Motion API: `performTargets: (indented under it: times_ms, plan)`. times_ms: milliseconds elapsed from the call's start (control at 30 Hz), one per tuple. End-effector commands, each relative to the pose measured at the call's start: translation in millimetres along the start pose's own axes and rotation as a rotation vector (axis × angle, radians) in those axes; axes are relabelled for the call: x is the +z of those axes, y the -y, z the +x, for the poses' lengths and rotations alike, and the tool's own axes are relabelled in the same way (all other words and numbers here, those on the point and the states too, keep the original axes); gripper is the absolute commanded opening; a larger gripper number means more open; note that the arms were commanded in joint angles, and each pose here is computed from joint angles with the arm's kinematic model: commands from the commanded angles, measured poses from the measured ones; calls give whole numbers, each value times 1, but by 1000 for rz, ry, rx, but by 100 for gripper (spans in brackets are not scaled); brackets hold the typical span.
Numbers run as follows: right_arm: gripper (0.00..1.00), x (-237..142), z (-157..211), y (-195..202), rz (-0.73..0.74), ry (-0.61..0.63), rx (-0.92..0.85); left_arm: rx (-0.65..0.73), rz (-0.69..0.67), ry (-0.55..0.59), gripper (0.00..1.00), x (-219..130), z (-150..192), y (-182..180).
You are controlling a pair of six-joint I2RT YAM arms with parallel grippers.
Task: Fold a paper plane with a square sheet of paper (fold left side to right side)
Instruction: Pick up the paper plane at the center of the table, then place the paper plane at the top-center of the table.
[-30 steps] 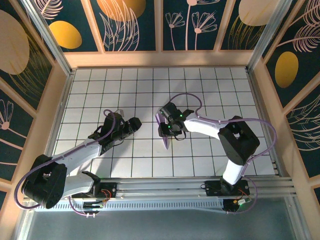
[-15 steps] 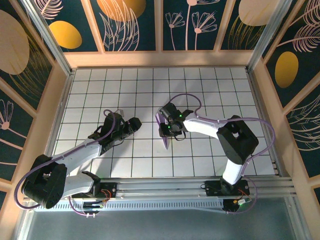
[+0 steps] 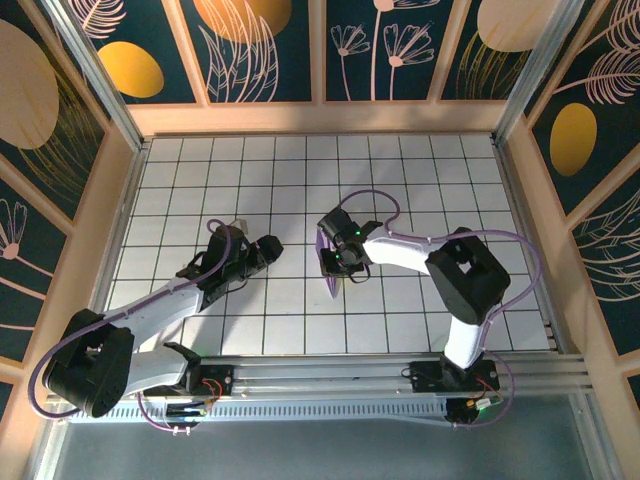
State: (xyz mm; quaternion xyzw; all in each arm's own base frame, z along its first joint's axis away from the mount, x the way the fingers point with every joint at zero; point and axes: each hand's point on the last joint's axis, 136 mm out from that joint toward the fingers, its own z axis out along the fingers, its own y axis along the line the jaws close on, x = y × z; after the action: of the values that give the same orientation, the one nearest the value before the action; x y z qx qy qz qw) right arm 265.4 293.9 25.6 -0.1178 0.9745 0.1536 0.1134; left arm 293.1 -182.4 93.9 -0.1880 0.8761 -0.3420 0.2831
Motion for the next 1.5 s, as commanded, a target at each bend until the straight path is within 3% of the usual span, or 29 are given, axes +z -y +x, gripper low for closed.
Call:
performTargets:
  times_ms: [0, 367, 467, 600, 867, 1167, 1467]
  plan:
    - [23, 9, 4, 6, 40, 5, 5, 14, -23, 2, 71, -2, 3, -8]
    - [13, -1, 0, 4, 42, 32, 47, 16, -28, 31, 72, -8, -1, -8]
    - [6, -9, -6, 6, 58, 45, 56, 19, -30, 51, 72, -13, -5, -7]
    - [0, -27, -23, 10, 73, 93, 73, 44, -34, 92, 73, -23, -15, 0]
    - [0, -44, -76, 39, 131, 143, 119, 131, -46, 203, 81, -51, -38, 12]
    - [0, -25, -144, 54, 227, 136, 112, 197, -50, 254, 90, -72, -45, 16]
    - [1, 22, -158, 45, 201, 69, 114, 211, -76, 221, 91, -74, -37, 7]
